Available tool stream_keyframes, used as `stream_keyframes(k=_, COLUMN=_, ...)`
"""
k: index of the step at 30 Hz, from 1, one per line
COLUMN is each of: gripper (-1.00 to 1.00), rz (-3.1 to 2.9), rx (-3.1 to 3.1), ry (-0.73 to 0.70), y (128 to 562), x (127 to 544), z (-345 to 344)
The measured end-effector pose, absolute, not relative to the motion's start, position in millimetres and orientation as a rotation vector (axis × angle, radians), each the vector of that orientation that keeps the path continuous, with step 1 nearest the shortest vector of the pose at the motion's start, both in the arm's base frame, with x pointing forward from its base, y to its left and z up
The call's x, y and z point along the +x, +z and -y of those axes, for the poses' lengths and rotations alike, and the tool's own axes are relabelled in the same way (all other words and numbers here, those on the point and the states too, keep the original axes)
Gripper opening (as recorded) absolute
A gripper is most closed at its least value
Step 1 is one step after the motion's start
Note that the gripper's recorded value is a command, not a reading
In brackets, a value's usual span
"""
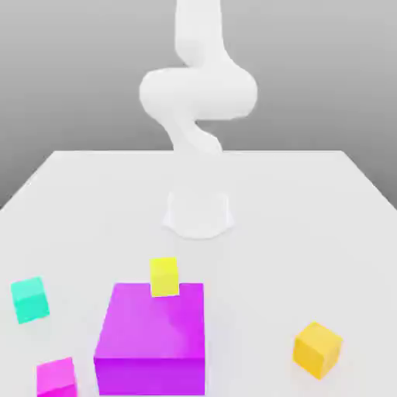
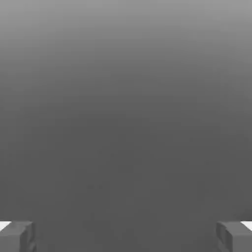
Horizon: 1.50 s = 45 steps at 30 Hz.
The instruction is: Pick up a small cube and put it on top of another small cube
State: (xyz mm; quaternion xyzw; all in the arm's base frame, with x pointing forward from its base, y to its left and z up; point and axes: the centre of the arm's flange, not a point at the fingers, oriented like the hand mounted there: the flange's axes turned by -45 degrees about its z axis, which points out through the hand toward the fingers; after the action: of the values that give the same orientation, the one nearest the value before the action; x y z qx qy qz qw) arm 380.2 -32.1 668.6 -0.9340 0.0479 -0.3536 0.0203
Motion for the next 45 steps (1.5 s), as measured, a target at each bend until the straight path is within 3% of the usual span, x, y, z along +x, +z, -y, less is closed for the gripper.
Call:
stream_keyframes(k=6, gripper=0.00, rz=-0.485, rx=-2.893, ry=-0.807, y=551.9, x=432.8, z=113.3)
stream_keyframes(k=12, gripper=0.00, rz=-0.838, rx=-2.857, ry=-0.541, y=429.4, x=438.3, z=190.1)
stream_keyframes(k=16, gripper=0.00, rz=-1.081, rx=-2.817, ry=-0.369, y=349.4, x=417.2, z=236.1)
stream_keyframes(k=24, gripper=0.00, rz=-1.579, rx=-2.700, ry=-0.038, y=211.4, x=322.8, z=310.0)
stream_keyframes(k=30, gripper=0.00, rz=-1.626, rx=-2.692, ry=-0.004, y=147.0, x=311.6, z=315.9)
stream_keyframes(k=31, gripper=-1.00, rz=-1.627, rx=-2.690, ry=-0.002, y=138.4, x=310.8, z=315.3)
stream_keyframes(k=38, gripper=-1.00, rz=-1.627, rx=-2.689, ry=-0.001, y=137.4, x=310.9, z=315.2)
stream_keyframes(k=45, gripper=-1.00, rz=-1.616, rx=-2.679, ry=0.000, y=199.4, x=315.0, z=307.3)
